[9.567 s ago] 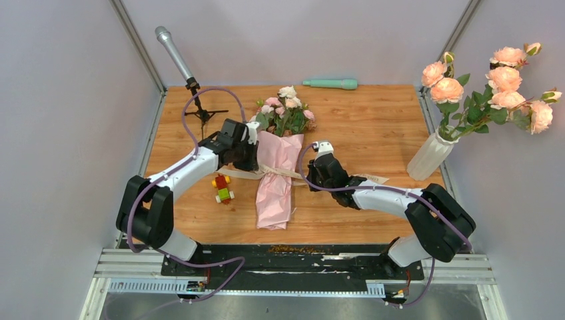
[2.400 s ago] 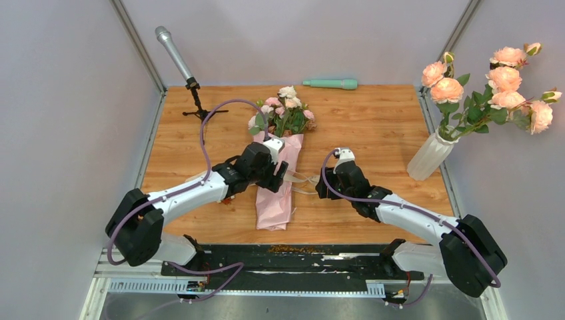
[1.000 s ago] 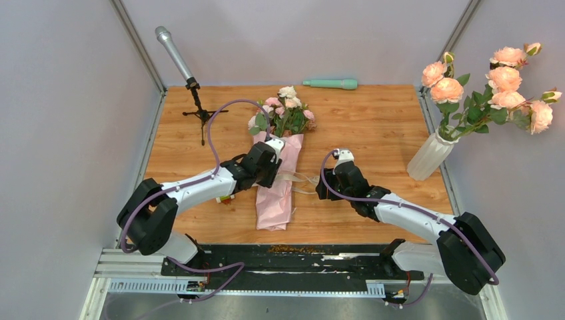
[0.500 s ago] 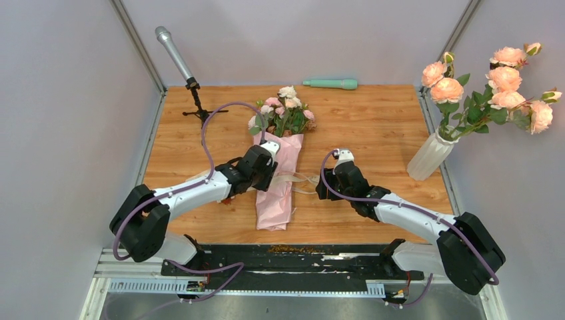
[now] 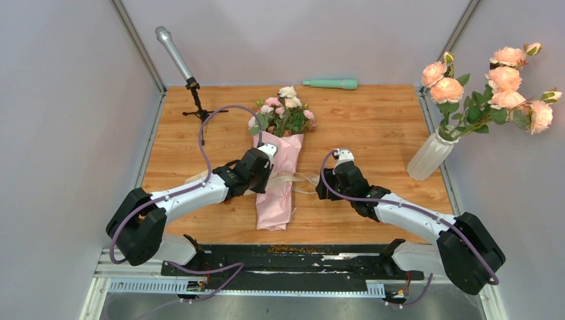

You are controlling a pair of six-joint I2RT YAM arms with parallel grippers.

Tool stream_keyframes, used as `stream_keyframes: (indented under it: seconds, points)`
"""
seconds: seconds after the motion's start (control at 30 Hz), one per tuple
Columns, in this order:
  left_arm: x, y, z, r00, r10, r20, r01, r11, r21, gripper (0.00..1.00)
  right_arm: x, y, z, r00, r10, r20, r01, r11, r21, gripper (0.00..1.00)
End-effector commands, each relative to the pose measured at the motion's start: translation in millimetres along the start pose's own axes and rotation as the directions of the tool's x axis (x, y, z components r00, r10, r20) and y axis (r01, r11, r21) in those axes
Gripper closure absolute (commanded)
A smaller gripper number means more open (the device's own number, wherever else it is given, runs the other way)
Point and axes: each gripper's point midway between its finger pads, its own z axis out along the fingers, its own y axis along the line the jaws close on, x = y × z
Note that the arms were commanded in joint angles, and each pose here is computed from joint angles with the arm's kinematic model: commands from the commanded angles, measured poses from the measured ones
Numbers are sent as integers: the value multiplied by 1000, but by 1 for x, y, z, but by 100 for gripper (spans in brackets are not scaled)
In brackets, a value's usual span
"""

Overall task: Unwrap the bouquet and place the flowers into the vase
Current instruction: Untie the ribbon from the wrapping paper.

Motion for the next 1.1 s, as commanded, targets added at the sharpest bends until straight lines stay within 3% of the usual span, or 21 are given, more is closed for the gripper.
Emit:
stream_keyframes:
  seconds: [0.0, 0.13, 0.27, 0.33, 0.57, 0.87, 1.07]
  points:
    - [-6, -4, -5, 999, -23, 34, 22, 1000, 18, 73, -14, 6, -1, 999, 20, 39, -20, 1000, -17, 43]
    - [-2, -3, -4, 999, -19, 28, 18, 1000, 13, 74, -14, 6, -1, 999, 20, 39, -19, 1000, -14, 43]
    - [4, 0, -2, 1000, -17, 12, 17, 1000, 3, 95, -15, 8, -2, 999, 6, 38, -5, 1000, -26, 43]
    - [3, 1, -4, 1000, -22, 20, 22, 1000, -1, 100, -19, 12, -2, 999, -19, 46, 22, 998, -51, 43]
    - [-6, 15, -23, 992, -64, 107, 69, 996, -48, 100, -42, 51, -15, 984, -155, 83, 170, 958, -230, 40]
    - [-7, 18, -30, 988, -110, 107, 112, 994, -12, 100, -80, 96, -13, 943, -304, 138, 333, 877, -346, 35]
    - [-1, 32, -31, 982, -158, 108, 161, 987, -24, 100, -101, 116, 11, 936, -339, 95, 350, 868, -352, 42]
